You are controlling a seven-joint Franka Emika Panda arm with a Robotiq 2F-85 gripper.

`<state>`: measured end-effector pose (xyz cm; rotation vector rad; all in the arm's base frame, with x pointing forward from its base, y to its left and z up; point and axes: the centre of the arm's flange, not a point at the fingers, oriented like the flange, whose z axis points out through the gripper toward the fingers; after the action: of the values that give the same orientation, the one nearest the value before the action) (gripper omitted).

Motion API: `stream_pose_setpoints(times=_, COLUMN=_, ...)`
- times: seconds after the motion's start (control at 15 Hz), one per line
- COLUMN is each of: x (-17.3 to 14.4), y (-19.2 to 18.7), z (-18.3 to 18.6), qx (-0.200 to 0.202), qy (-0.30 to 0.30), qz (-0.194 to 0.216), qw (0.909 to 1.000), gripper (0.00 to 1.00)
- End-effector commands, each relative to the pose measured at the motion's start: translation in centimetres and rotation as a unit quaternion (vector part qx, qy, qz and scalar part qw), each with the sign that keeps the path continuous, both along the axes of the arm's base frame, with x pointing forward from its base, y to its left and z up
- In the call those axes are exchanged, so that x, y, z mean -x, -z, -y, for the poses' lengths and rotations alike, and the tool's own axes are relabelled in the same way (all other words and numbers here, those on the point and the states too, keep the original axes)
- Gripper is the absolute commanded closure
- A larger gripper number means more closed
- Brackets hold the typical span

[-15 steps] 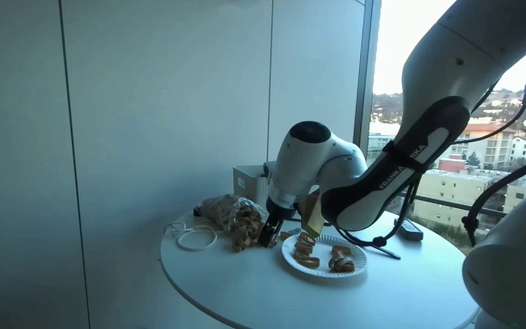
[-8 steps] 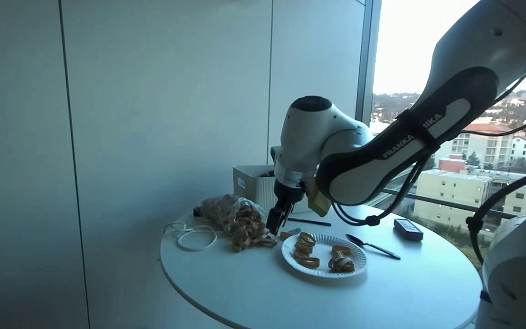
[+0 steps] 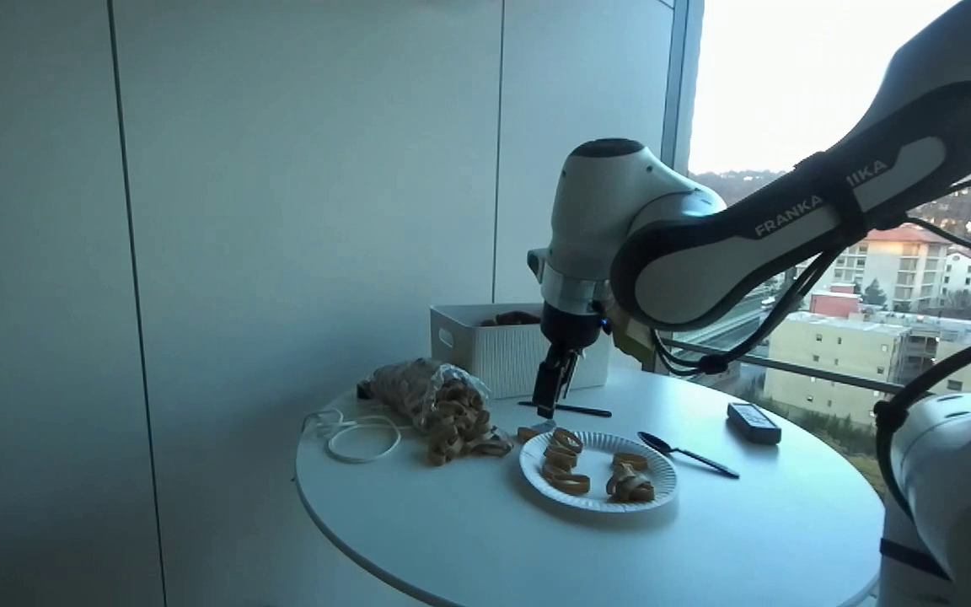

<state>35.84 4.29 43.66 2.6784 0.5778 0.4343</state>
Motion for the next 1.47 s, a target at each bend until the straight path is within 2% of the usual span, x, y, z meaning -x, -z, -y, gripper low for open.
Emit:
stream_pose_setpoints(times=0.0, x=2.9, y=1.9, z=2.3, qx=-0.052, qy=-0.075, qz=-0.035, qw=0.9952, gripper=0.0)
stream_pose_setpoints(times=0.47, x=2.0, y=5.8, z=4.3, qx=-0.044, qy=-0.12, qz=-0.099, qw=0.9869, gripper=0.0)
stream_pose_setpoints(times=0.8, x=1.3, y=8.6, z=3.6, qx=-0.013, qy=-0.151, qz=-0.125, qw=0.9806, gripper=0.0)
stream_pose_setpoints(times=1.0, x=1.0, y=9.7, z=3.4, qx=-0.033, qy=-0.175, qz=-0.145, qw=0.9733, gripper=0.0)
stream_pose_setpoints(times=1.4, x=0.0, y=10.8, z=4.4, qx=-0.055, qy=-0.207, qz=-0.121, qw=0.9693, gripper=0.0)
